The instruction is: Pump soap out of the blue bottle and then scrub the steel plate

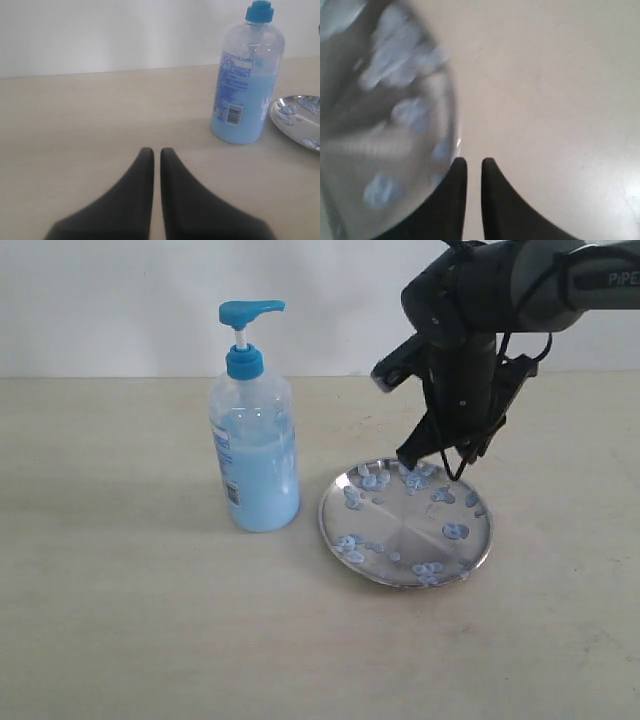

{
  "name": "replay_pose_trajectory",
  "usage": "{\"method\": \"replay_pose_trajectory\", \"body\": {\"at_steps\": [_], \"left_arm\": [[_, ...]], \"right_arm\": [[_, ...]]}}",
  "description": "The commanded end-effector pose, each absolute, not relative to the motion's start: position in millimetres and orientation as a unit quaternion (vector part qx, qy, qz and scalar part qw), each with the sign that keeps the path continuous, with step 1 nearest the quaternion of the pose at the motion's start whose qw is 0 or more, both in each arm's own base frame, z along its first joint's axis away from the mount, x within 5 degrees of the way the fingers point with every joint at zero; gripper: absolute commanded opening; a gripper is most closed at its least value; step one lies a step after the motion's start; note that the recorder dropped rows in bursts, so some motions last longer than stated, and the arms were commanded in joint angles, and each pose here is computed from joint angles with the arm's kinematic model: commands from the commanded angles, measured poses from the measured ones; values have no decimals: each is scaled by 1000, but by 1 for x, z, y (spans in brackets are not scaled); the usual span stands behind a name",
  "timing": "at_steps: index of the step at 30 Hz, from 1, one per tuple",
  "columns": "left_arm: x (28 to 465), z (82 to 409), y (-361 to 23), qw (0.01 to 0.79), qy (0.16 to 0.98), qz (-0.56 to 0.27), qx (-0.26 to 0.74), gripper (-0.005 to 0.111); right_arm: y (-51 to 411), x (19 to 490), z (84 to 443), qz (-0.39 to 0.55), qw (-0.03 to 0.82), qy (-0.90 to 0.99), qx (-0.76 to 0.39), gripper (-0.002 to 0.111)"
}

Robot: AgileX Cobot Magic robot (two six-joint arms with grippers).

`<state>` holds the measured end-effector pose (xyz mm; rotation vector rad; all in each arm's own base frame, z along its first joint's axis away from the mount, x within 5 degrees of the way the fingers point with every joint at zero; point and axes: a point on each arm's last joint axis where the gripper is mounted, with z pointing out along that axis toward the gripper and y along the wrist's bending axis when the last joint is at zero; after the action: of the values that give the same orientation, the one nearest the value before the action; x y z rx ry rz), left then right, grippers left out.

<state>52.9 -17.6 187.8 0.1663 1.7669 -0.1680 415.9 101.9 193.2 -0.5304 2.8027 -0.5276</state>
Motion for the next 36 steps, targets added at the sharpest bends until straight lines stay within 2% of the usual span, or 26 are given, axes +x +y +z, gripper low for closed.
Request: {"method": "replay_pose_trajectory", "body": {"at_steps": [1,5,8,11,14,16,18,21,23,25,29,32,34,36], "left_arm": [[53,187,-18,629,771,-75,70,4],[53,187,-18,629,771,-75,70,4],[53,187,-18,629,771,-75,70,4],[53,187,-18,629,771,-75,70,4],[53,187,-18,629,771,-75,70,4],[53,187,-18,629,771,-75,70,4],[53,187,-18,629,771,-75,70,4],[53,187,-18,629,771,-75,70,4],[53,187,-18,629,771,-75,70,4],[53,187,-18,629,771,-75,70,4],[53,187,-18,629,771,-75,70,4],[53,187,-18,629,771,-75,70,4],[53,187,-18,629,771,-75,70,4],[53,187,-18,629,771,-75,70,4]], "right_arm": [[108,431,203,-94,251,962,58,0],[108,412,214,-150,178,972,-19,0],[87,391,266,-217,205,954,20,0],[56,346,356,-257,340,900,89,0],[36,276,437,-167,511,838,94,0],[28,225,466,-117,601,790,36,0],[19,178,472,-99,641,761,-15,0],[2,112,459,-71,667,741,-31,0],[-8,76,437,-50,677,734,-28,0],[-10,59,400,-15,671,741,-27,0],[10,71,321,58,684,723,-75,0],[32,83,263,73,703,682,-186,0],[43,87,239,51,699,658,-275,0],[47,92,229,62,687,666,-283,0]]}}
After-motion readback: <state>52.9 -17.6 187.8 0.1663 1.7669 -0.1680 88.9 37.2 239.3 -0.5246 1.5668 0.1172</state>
